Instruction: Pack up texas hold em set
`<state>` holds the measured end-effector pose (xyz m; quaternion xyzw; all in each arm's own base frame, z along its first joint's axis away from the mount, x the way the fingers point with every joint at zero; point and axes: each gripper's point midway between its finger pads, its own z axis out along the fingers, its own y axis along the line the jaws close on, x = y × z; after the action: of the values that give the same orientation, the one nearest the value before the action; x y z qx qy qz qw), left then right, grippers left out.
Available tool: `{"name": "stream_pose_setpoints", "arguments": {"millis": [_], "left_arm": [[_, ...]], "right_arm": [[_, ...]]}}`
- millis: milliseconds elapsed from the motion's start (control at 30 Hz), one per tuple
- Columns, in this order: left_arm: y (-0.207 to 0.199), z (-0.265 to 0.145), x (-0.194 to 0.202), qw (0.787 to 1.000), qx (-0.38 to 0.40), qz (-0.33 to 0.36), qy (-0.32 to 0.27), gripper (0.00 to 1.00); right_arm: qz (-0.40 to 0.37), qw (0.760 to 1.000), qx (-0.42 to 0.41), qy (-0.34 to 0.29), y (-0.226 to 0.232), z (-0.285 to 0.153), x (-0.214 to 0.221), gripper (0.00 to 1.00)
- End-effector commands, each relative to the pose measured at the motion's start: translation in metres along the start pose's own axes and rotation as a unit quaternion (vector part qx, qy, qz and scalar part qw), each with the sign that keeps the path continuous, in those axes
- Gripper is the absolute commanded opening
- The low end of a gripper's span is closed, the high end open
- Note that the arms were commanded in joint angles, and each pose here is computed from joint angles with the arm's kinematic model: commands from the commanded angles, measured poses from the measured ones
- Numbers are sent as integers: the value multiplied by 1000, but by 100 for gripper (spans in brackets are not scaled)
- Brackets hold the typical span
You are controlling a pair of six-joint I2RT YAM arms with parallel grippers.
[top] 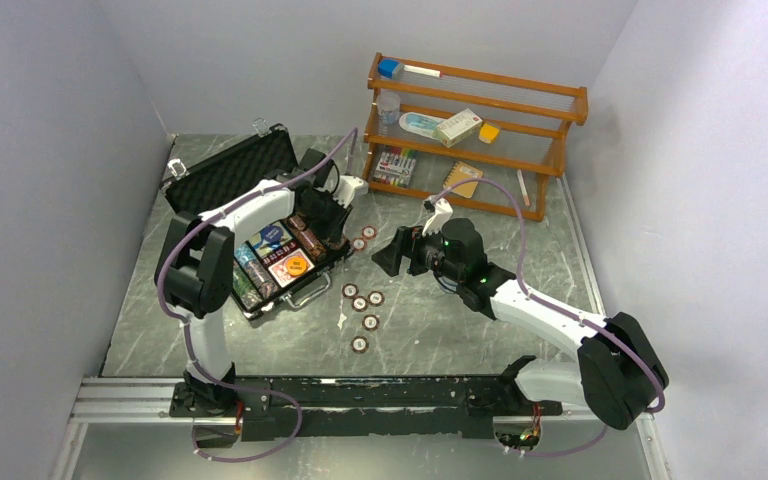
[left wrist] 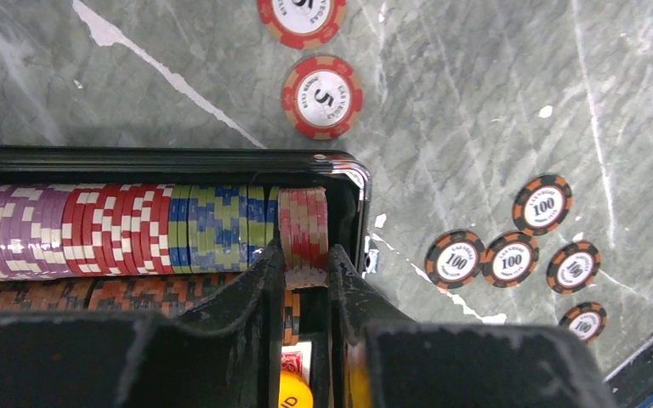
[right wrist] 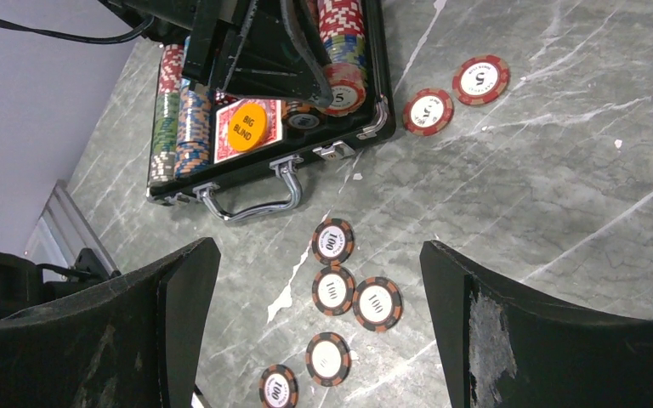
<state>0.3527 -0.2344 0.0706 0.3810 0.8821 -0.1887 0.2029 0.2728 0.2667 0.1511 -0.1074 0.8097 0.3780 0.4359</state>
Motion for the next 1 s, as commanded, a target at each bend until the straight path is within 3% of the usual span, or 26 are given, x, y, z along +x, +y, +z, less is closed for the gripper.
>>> {"name": "stream_pose_setpoints", "arguments": {"millis": [0,433,700,967], "left_arm": [[9,3,-4,999,-32,0,8,12],[3,-6,-16,999,-34,-12,-4,39],[3,-21,-26,998,-48,-10,-25,35],[-1,-73,-55,989,-90,-29,-111,34]], "right_arm": [[-5,1000,2,3,-4,1,1,93],[-14,1000,-9,10,0,1,0,93],[-9,1000,0,10,-2,0,-4,93],[15,997,68,26,-22,5,-5,92]]}}
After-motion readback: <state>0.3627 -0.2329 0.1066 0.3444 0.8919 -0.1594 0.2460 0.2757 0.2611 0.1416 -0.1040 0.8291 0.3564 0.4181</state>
